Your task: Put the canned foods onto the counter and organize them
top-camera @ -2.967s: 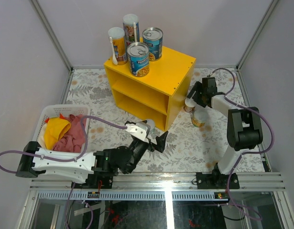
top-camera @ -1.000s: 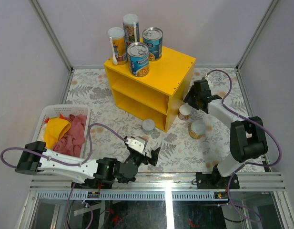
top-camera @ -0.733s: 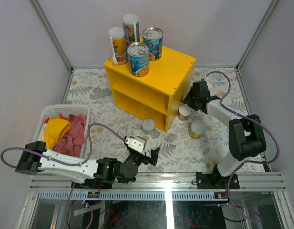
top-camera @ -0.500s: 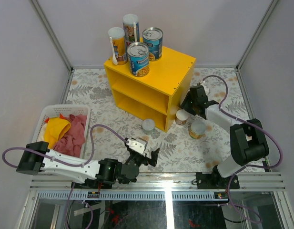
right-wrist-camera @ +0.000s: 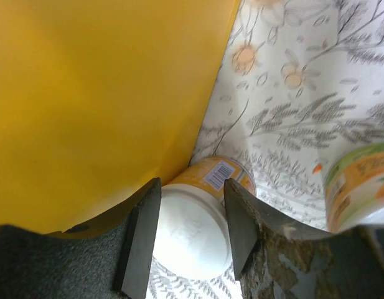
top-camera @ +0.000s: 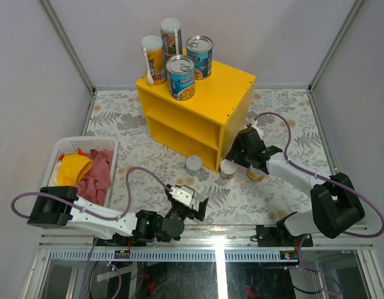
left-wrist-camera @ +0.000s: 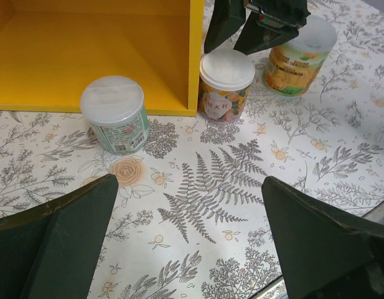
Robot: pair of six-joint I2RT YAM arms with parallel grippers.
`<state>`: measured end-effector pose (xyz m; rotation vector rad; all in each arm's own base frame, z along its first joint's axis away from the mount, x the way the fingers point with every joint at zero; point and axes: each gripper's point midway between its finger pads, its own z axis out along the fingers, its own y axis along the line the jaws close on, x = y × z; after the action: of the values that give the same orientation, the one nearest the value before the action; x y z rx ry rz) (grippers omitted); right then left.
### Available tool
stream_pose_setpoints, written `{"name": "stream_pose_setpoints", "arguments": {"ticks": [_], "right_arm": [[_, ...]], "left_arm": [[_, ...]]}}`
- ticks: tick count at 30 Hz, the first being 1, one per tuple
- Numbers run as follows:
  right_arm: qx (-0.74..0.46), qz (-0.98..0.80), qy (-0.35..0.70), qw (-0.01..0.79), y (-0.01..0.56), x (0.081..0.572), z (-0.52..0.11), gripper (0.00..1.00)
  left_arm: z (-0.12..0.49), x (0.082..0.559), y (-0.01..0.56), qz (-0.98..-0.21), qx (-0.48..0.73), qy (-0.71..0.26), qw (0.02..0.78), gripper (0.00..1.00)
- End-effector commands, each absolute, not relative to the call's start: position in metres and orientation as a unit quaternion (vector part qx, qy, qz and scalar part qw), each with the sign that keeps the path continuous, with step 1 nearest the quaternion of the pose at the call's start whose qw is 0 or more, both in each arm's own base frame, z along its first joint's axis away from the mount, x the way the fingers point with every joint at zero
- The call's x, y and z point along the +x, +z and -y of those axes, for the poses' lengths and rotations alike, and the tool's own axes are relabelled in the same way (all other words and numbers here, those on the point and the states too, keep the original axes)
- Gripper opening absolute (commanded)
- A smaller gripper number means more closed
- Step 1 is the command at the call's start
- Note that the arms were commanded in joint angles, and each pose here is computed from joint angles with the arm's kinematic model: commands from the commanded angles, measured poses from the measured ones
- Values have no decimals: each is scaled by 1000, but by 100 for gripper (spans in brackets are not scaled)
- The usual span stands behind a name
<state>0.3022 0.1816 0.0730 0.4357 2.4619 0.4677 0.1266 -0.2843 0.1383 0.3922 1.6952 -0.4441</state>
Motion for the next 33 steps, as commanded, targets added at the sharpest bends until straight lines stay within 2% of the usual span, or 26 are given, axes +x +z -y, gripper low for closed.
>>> {"name": "stream_pose_setpoints", "arguments": {"ticks": [1,13,19,25,33], "right_arm": [[158,-920,204,294,88,283,-204,52],[128,-922,225,287,97,242,-230,52],[130,-915,212,317,115,239,-213,55],[140,-904,209,345,134,232,-194,64],[142,-894,203,374,156,221,-172,66]], "left_arm": [[305,99,141,-722,177,-254,619,100],[321,92,115,-712,215,-258,617,100],[336,89,108,-691,231,-267,631,100],[356,92,106,-676,208,-291,644,100],[380,119,109,-666,181,-299,659,100]]}}
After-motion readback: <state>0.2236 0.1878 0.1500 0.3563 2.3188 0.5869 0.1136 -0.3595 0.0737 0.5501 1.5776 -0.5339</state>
